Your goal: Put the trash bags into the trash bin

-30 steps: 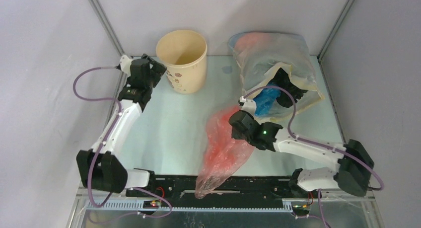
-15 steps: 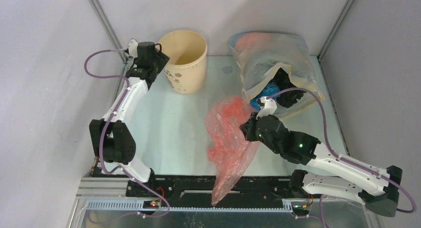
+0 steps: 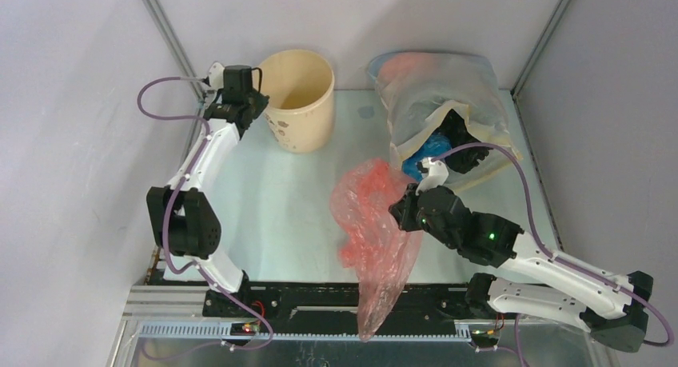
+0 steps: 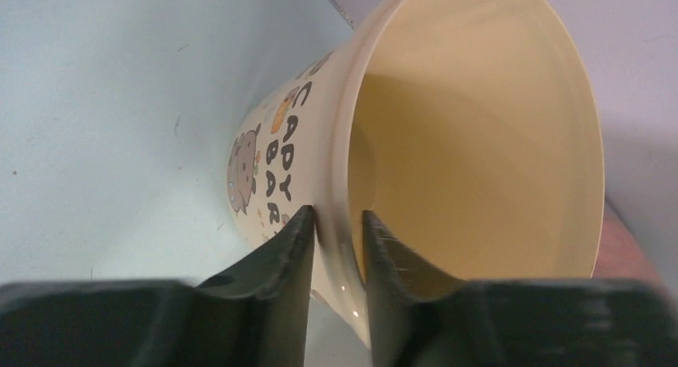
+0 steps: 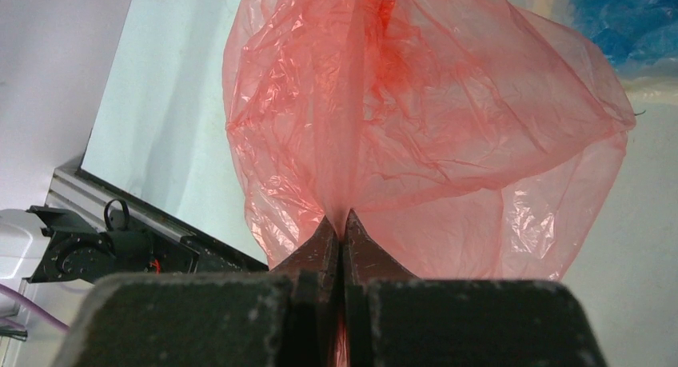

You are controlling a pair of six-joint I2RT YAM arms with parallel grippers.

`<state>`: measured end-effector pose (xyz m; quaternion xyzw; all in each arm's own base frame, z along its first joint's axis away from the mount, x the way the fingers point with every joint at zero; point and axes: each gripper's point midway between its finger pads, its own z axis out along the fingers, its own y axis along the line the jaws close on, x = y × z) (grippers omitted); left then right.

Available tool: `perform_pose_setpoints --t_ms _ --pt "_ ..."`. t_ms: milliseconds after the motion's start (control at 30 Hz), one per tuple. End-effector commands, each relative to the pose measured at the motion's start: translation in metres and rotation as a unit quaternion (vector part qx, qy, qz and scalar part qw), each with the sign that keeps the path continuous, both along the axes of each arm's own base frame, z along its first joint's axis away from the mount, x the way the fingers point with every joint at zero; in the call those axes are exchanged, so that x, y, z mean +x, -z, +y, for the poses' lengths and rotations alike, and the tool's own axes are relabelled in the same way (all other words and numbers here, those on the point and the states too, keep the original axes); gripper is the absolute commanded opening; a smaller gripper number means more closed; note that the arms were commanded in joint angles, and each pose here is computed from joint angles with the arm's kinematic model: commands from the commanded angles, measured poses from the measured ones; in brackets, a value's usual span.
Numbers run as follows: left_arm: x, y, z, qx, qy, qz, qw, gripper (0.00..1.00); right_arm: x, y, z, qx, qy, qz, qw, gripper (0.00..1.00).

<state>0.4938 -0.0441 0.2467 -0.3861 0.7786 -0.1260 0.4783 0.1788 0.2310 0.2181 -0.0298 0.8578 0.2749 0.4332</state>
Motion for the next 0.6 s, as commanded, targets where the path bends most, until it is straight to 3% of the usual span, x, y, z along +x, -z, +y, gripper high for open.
perform_pose_setpoints --t_ms 0,233,567 --pt "-0.009 0.002 0.004 0.018 0.006 0.016 1.000 0.08 -0.002 -0.024 0.001 0.009 -0.011 -0.011 1.000 0.00" --pt "-0.036 -0.030 -0.007 0.052 0.047 -0.006 0.998 0.01 -0.010 -0.068 0.012 0.022 -0.076 -0.055 0.995 0.00" --pt "-0.089 -0.058 -0.029 0.128 0.093 -0.017 0.987 0.00 -0.037 -0.159 0.028 0.067 -0.168 -0.108 0.978 0.00"
